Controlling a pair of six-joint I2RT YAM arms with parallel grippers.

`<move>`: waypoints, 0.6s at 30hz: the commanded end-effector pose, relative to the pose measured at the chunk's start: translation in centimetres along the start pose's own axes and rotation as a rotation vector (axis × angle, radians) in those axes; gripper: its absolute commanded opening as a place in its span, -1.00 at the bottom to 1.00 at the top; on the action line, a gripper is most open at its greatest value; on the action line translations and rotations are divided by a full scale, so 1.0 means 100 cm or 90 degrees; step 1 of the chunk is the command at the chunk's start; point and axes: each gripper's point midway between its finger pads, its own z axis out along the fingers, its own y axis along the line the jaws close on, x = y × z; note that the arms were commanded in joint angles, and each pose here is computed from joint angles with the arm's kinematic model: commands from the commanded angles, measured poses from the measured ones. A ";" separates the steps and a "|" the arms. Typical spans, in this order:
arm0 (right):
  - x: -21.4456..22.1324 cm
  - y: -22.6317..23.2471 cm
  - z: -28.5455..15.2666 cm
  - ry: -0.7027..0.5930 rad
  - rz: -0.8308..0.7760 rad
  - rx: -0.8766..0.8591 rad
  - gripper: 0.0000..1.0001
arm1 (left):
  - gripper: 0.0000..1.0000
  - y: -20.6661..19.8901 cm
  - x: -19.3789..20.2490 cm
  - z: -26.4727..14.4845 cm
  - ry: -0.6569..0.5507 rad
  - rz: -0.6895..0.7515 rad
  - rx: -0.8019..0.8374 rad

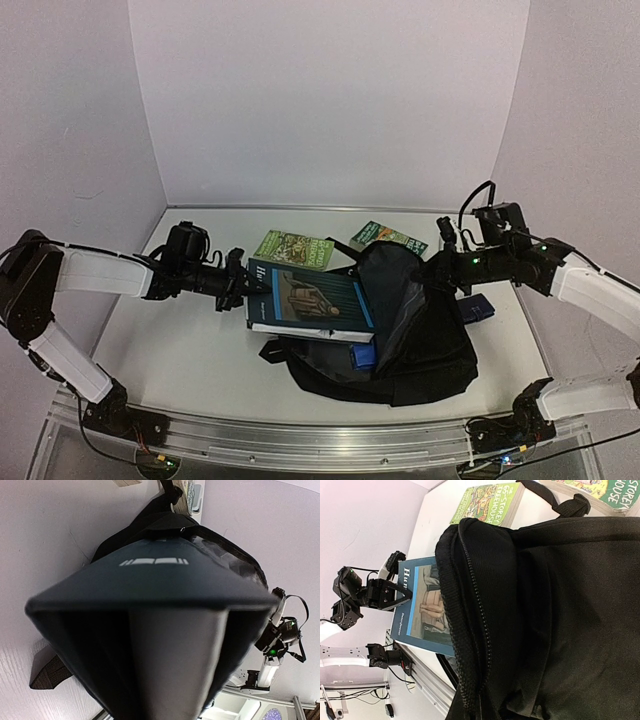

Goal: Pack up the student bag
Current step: Place the book in the student bag.

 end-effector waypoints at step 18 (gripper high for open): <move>-0.049 0.095 -0.025 -0.119 -0.079 -0.180 -1.00 | -0.97 -0.008 0.007 0.037 0.002 0.041 -0.081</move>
